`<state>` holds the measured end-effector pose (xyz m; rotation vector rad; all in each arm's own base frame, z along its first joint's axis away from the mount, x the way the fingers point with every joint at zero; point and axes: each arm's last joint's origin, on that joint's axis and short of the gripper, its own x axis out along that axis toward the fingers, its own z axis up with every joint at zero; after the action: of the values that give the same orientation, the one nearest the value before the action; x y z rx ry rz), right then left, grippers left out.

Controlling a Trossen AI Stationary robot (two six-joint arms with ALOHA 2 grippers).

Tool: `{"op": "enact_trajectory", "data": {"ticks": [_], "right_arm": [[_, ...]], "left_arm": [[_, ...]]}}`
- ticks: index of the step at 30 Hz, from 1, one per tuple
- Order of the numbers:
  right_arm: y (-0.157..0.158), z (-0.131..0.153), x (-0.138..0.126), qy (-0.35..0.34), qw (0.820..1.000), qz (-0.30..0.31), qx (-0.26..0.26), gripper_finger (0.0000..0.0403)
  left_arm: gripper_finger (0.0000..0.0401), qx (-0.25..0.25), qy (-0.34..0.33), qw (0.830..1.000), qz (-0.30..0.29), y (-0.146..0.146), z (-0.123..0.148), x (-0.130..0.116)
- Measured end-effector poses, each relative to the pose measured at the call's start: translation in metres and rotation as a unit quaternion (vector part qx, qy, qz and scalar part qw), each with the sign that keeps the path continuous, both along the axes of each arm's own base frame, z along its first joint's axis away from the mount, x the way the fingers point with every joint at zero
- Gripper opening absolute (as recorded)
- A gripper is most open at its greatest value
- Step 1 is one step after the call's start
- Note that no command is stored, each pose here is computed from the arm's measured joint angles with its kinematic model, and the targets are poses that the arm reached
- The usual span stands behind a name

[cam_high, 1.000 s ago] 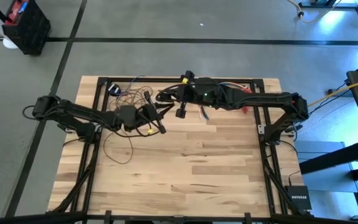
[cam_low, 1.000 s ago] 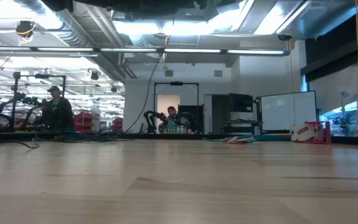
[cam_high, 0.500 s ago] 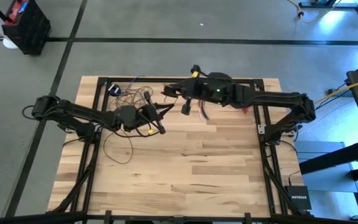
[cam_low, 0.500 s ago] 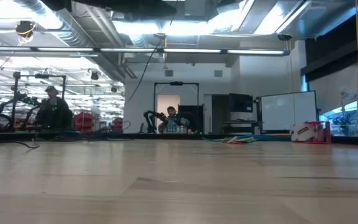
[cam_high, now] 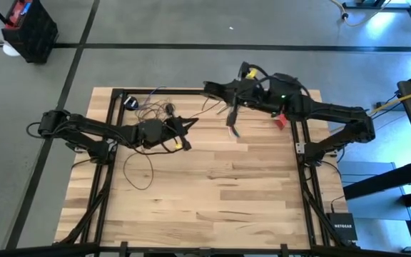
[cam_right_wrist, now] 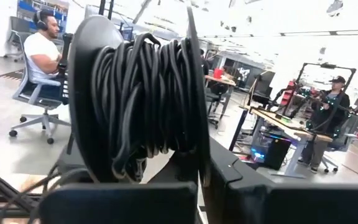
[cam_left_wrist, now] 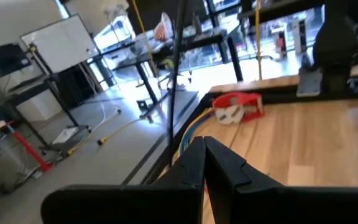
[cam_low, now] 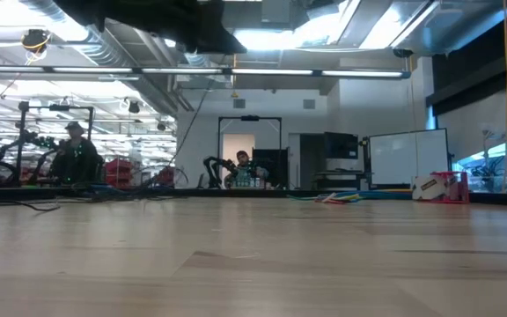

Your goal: Coiling cords

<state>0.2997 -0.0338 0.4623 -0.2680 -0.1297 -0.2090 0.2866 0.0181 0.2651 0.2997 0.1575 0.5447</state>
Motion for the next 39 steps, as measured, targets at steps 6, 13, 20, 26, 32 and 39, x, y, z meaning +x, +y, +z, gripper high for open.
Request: {"op": "enact_trajectory", "data": {"ticks": [6,13,20,26,32,39], "right_arm": [[0.000,-0.001,-0.004,0.014,1.000,0.000,0.002,0.0001],[0.000,-0.004,-0.002,0.026,1.000,-0.005,0.003,0.0001],[0.000,-0.006,-0.002,0.039,0.999,-0.006,0.001,0.0001],[0.000,-0.008,-0.002,0.047,0.999,-0.007,-0.004,0.0004],[0.000,-0.010,-0.001,0.057,0.998,-0.008,-0.017,0.0003],[0.000,-0.010,-0.001,0.060,0.998,0.000,-0.025,0.0003]], "left_arm": [[0.0000,-0.001,-0.001,1.000,-0.004,-0.001,0.000,0.000],[0.0020,0.002,0.001,1.000,-0.014,-0.006,0.000,0.000],[0.0115,-0.001,0.017,1.000,-0.022,-0.011,0.006,-0.001],[0.0177,-0.017,0.057,0.997,-0.041,-0.023,0.047,-0.005],[0.0188,-0.017,0.083,0.995,-0.051,-0.029,0.073,-0.006],[0.0178,-0.015,0.075,0.996,-0.042,-0.024,0.070,0.001]]}}
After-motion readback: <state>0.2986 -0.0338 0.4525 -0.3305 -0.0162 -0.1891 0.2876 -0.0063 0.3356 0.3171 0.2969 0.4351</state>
